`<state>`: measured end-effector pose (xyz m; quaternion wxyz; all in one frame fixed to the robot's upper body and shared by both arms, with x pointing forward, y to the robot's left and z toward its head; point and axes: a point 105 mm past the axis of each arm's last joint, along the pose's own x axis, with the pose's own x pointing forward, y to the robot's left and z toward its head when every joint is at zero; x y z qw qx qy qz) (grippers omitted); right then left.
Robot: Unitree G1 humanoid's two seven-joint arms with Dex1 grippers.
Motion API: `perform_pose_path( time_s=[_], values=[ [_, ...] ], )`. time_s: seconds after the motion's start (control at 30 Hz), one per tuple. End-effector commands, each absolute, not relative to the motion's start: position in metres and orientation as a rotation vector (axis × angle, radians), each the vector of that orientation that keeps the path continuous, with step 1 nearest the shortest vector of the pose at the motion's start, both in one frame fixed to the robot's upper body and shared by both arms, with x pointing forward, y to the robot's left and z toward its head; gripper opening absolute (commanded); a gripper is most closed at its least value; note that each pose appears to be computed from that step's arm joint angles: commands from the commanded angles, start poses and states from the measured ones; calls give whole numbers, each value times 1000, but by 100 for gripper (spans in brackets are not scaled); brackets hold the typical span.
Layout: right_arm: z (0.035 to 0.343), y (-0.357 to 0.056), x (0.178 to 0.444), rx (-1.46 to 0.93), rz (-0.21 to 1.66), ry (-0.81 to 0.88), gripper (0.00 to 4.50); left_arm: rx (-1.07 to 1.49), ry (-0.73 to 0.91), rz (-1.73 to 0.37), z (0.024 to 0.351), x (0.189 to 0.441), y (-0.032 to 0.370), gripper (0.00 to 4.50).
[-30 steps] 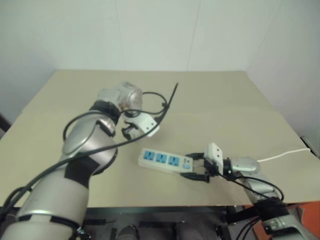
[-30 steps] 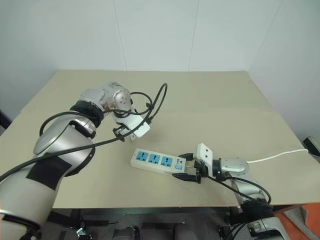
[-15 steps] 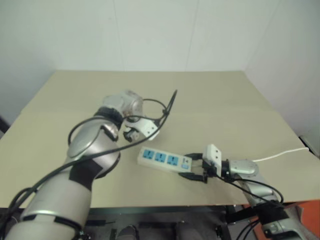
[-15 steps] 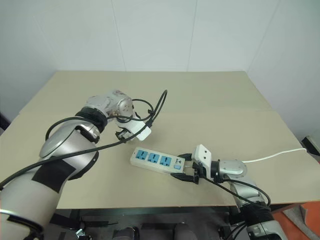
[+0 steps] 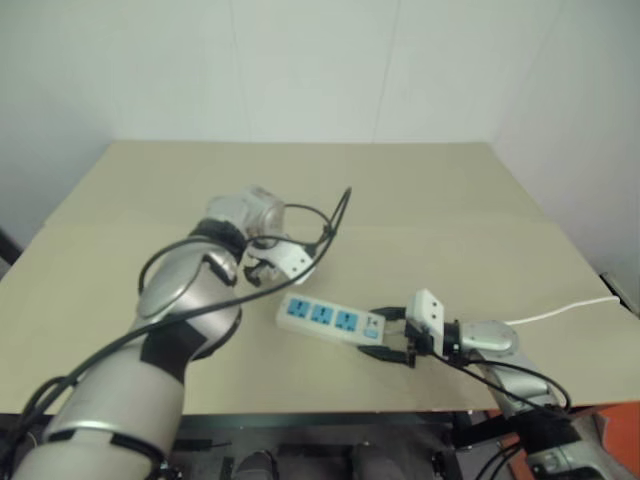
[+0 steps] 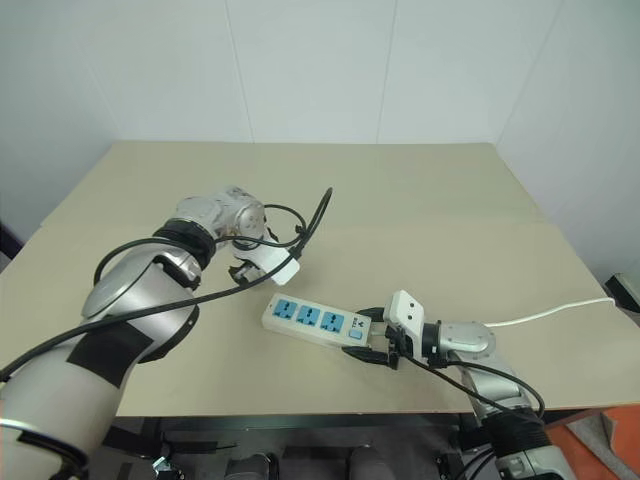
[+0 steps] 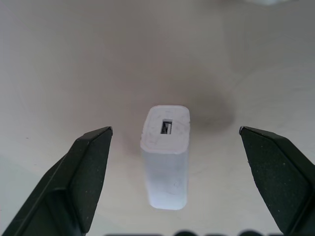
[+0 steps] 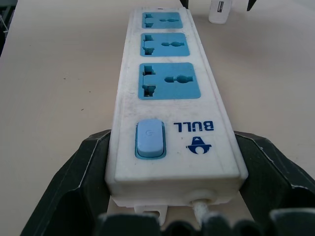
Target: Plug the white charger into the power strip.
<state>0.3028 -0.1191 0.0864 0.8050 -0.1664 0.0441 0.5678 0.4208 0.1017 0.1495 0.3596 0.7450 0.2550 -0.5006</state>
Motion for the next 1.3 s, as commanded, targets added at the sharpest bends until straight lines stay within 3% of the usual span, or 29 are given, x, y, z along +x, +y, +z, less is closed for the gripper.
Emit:
perform_pose_path(
  time_s=[0.03,0.07,0.13,0.43,0.67,0.87,1.1,1.3],
  values=[
    [65,-119,297,-361,1219,197,340,1913,650,-1276,150,422,101,450],
    [66,-119,297,-357,1214,197,340,1915,659,-1284,149,421,101,450],
    [68,-120,298,-347,1206,198,340,1932,670,-1276,147,422,102,394],
    [70,-120,302,-366,1196,194,340,1944,667,-1251,143,424,103,106],
    [75,-118,308,-389,1216,178,340,1892,568,-1234,157,427,94,101],
    [87,-118,323,-444,1274,131,340,1591,318,-1274,217,422,76,101],
    [94,-110,340,-471,1358,119,340,823,-105,-1512,283,390,69,101],
    [82,-102,346,-469,1398,146,340,272,-172,-1539,262,384,88,101]
  ],
)
